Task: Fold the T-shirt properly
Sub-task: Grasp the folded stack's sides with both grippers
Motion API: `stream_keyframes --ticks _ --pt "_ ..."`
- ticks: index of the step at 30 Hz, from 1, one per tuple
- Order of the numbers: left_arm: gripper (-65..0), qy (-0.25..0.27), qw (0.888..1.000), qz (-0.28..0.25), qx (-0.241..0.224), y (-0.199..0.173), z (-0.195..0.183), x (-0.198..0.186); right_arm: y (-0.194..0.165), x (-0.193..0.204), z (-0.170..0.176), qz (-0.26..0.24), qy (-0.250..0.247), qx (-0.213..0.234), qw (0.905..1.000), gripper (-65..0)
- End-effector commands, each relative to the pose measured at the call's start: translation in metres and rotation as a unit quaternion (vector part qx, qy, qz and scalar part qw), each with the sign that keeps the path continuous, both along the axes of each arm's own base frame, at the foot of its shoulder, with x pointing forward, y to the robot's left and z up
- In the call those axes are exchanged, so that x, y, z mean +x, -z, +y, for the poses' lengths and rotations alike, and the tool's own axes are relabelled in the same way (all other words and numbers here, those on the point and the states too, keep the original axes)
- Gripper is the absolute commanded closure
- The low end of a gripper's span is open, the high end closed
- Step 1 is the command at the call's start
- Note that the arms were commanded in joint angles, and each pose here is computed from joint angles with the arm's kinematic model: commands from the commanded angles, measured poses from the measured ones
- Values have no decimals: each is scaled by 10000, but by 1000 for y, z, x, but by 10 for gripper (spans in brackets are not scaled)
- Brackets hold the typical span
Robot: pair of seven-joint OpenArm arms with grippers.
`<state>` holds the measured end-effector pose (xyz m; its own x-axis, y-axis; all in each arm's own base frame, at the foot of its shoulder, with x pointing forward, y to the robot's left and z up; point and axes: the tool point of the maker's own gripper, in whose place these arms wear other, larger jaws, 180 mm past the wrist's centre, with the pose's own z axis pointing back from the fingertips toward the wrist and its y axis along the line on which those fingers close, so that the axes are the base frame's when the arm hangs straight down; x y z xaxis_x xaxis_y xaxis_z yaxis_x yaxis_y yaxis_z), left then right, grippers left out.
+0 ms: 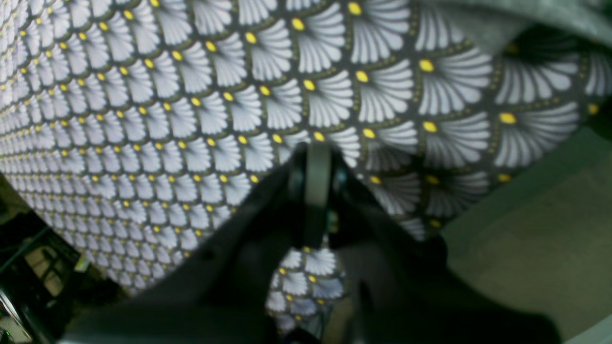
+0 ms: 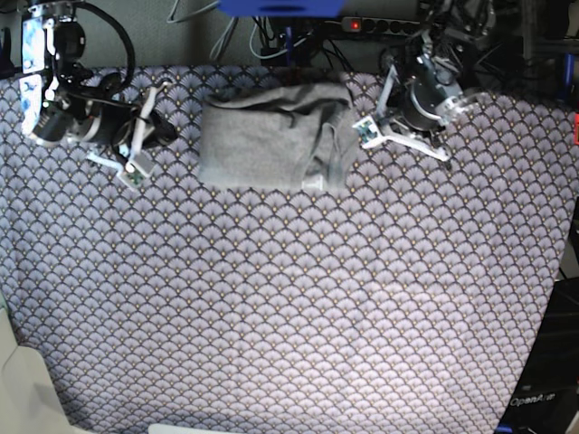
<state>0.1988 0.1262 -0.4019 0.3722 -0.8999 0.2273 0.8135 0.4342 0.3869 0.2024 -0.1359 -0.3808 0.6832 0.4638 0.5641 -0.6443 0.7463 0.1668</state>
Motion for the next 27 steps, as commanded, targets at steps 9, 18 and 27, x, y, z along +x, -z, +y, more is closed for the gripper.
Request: stream_keyframes --ticks 9,18,27 --pt "0 -156 9995 -228 135 -6 -9 4 -6 3 2 -115 -5 99 9999 0" --pt "0 -286 9990 -229 272 -7 -15 -8 -6 3 6 -115 16 157 9998 0" --pt "0 150 9998 -87 68 -1 -49 -20 -6 3 14 -110 44 285 9995 0"
